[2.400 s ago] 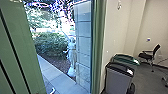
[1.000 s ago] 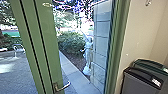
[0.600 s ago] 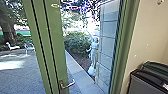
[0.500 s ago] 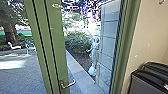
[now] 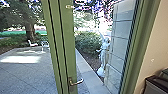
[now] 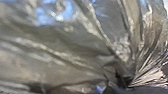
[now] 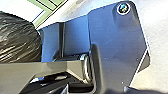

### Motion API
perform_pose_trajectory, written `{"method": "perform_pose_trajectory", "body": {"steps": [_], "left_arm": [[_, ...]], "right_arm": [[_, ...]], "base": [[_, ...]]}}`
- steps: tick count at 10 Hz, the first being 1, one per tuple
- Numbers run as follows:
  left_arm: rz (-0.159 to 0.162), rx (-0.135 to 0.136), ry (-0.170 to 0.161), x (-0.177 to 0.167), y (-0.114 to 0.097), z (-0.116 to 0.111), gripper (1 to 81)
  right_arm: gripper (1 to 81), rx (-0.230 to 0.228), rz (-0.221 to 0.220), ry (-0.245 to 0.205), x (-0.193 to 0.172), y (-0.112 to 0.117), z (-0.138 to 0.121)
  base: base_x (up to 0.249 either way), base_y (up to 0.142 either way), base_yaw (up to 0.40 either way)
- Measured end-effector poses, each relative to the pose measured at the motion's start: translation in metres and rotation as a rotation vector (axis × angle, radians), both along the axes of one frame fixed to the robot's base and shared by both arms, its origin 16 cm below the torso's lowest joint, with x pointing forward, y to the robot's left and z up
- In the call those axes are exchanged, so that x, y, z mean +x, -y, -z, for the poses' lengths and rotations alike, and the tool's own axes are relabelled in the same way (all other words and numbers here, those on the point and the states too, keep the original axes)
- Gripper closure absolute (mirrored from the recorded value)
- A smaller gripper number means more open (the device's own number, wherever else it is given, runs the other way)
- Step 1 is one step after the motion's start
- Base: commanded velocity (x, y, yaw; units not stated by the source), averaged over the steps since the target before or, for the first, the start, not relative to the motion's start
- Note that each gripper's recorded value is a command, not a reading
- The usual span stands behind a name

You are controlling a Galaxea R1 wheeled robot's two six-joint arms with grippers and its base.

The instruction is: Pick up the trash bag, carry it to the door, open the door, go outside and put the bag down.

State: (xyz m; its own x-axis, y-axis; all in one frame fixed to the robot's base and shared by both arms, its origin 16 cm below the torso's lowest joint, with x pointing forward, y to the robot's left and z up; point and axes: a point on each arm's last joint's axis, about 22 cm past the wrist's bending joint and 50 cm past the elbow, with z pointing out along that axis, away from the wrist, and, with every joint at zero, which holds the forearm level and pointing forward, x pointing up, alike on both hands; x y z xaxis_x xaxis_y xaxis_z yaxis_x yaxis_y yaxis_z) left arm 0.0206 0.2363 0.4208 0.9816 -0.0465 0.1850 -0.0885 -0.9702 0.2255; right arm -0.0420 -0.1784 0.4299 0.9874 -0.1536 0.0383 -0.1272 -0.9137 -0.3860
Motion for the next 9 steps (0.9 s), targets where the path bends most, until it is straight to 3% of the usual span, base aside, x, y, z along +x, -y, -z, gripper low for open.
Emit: {"method": "perform_pose_trajectory", "body": {"steps": [9], "left_arm": [[0.004,-0.001,0.001,-0.0002,0.0015,0.0,81.1]], "right_arm": [[1.0,0.009,0.001,0.0,-0.0006,-0.0073,-0.0007]], "base": [[0.0,0.0,0.307]]}}
